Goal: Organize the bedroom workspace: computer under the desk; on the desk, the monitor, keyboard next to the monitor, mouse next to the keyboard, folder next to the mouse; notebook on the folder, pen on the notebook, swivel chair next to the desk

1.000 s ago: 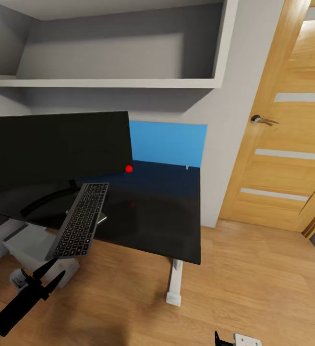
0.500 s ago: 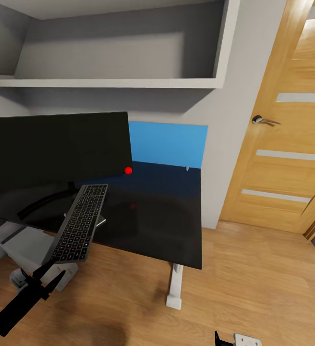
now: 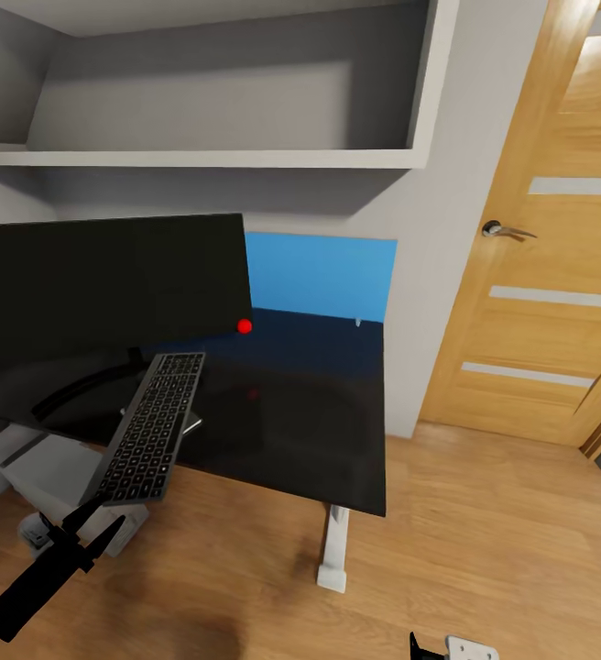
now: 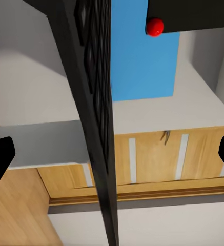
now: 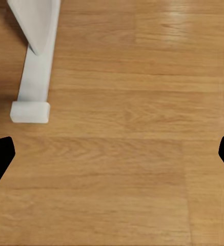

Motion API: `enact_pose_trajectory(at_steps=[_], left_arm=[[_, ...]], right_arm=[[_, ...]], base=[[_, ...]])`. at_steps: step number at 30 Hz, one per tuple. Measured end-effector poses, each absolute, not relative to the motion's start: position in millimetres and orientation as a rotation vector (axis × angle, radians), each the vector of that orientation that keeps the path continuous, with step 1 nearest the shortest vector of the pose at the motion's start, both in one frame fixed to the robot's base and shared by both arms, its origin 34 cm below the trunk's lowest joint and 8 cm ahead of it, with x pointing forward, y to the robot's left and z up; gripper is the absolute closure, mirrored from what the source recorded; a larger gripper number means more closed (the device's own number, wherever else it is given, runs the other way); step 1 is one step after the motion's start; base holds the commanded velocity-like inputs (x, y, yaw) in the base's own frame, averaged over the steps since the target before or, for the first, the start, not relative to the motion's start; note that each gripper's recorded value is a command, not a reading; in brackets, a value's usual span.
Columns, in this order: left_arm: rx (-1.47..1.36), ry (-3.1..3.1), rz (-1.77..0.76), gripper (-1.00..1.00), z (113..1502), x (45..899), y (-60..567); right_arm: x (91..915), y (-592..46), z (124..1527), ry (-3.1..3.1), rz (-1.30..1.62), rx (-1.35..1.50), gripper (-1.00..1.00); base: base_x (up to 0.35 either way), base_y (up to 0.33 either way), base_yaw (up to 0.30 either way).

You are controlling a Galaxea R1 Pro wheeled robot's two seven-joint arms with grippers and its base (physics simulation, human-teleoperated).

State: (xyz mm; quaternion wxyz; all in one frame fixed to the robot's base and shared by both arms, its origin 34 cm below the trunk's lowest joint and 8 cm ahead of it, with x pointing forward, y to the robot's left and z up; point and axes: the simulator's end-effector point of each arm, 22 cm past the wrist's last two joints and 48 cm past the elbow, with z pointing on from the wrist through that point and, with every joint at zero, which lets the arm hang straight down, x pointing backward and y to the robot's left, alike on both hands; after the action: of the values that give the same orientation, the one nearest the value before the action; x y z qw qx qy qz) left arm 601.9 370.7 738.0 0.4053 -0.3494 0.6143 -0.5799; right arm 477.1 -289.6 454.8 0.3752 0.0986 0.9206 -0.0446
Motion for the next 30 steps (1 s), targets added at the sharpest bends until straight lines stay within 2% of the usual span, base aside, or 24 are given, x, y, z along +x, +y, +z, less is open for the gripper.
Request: enact_pose_trajectory(at_steps=[10, 30], left_arm=[[-0.884, 1.548, -1.463, -1.00, 737.9, 601.9, 371.3], [-0.887, 1.549, -1.463, -1.00, 737.1, 601.7, 371.3]], right_arm=[[477.1, -289.2, 454.7, 2.356, -0.113, 0.252, -1.00], [477.1, -289.1, 454.6, 2.356, -0.113, 0.252, -1.00]], base=[[0.149, 0.000, 0.000], [0.011, 0.000, 0.000]])
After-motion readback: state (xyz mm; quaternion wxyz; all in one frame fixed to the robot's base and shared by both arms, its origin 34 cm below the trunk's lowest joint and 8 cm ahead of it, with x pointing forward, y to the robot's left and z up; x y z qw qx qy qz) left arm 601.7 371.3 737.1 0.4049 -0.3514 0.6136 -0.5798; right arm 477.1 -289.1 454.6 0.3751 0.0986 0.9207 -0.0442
